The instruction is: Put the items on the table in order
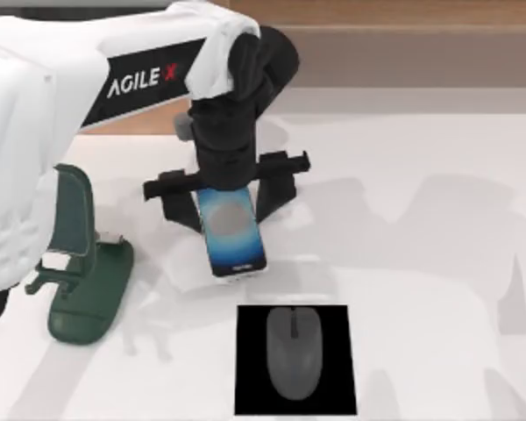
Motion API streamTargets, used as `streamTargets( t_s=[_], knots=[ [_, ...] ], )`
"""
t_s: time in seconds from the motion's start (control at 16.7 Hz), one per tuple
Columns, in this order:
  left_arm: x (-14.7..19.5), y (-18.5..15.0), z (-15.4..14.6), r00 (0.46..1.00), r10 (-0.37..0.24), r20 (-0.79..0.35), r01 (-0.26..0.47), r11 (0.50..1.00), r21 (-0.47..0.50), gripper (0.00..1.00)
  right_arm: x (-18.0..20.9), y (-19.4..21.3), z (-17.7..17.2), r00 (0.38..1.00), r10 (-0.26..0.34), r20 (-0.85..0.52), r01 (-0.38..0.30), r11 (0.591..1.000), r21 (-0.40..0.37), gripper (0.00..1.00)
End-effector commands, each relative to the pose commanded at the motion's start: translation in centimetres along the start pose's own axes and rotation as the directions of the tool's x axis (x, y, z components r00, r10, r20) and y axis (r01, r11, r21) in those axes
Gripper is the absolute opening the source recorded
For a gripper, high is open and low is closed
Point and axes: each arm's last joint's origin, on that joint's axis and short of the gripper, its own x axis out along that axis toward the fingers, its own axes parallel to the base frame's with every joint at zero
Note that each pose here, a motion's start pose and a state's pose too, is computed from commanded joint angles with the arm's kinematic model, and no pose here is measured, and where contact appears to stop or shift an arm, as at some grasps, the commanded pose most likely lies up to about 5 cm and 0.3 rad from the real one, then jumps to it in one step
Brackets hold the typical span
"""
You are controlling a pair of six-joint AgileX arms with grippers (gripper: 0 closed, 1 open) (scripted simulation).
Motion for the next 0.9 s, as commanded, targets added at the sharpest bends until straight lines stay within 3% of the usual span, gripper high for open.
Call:
streamTargets(
  t_s=[0.24, 0.42, 0.66, 0.9],
  knots=[
    [0.0, 0.1, -0.1, 1.0, 0.002, 0.0, -0.002, 1.0, 0.007, 0.0, 0.0, 0.0, 0.0, 1.0, 0.0, 0.0, 0.0, 1.0, 0.0, 1.0],
    [-2.4, 1.3, -0.7, 0.999, -0.026, 0.04, 0.024, 0.998, 0.057, 0.0, 0.0, 0.0, 0.0, 1.0, 0.0, 0.0, 0.0, 1.0, 0.0, 1.0],
    [-10.1, 4.4, -2.5, 0.969, -0.146, 0.202, 0.113, 0.98, 0.165, 0.0, 0.0, 0.0, 0.0, 1.0, 0.0, 0.0, 0.0, 1.0, 0.0, 1.0],
    [-18.2, 10.9, -8.0, 0.872, -0.278, 0.403, 0.18, 0.947, 0.265, 0.0, 0.0, 0.0, 0.0, 1.0, 0.0, 0.0, 0.0, 1.0, 0.0, 1.0]
  ],
)
